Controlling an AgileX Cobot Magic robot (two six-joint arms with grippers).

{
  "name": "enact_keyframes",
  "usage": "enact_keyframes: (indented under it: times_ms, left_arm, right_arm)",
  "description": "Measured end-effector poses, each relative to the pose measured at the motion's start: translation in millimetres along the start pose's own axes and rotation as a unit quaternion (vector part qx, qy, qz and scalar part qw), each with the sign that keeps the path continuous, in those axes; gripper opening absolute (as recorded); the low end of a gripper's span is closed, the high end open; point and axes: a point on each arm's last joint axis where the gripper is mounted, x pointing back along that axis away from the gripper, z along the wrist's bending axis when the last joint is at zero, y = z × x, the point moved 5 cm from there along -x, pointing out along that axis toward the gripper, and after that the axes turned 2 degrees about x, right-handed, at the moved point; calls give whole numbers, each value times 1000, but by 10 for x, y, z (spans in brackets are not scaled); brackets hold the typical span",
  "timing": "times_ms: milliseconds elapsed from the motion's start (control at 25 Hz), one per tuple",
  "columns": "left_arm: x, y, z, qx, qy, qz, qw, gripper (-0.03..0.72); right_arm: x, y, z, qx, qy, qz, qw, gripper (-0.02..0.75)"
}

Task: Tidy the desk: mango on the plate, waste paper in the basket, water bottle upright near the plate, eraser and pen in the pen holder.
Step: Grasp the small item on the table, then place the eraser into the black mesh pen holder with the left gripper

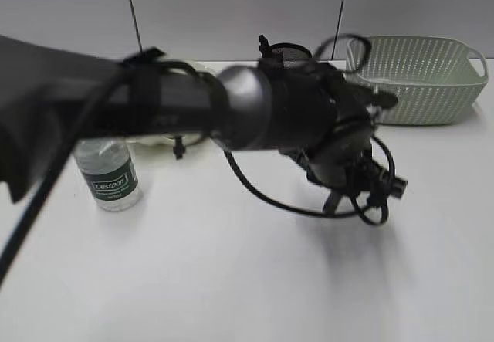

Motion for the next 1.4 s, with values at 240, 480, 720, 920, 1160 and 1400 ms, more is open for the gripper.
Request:
enact_keyframes:
  times_ms: [240, 480, 720, 920, 1160, 1400]
  left_arm:
    - [527, 1060, 702, 4, -40, -212, 976, 143]
    - [514, 1481, 1106, -31, -115, -362, 925, 143]
    - [233, 1446, 1264, -74, -122, -397, 907, 143]
    - [194, 1567, 1406, -66, -109, -418, 900, 143]
    - [28, 1520, 1429, -84, -99, -414, 901, 143]
    - [6, 1528, 1586, -78, -87, -414, 903, 274]
  right_arm:
    - [0, 0, 0, 0, 0, 0, 1000, 388]
    - [1, 0, 0, 0, 0, 0, 1000, 388]
    - [1, 0, 0, 0, 0, 0, 1000, 388]
    - [1, 0, 0, 0, 0, 0, 1000, 372]
    - [1, 0, 0, 0, 0, 0, 1000, 349]
    - [1, 0, 0, 0, 0, 0, 1000, 344]
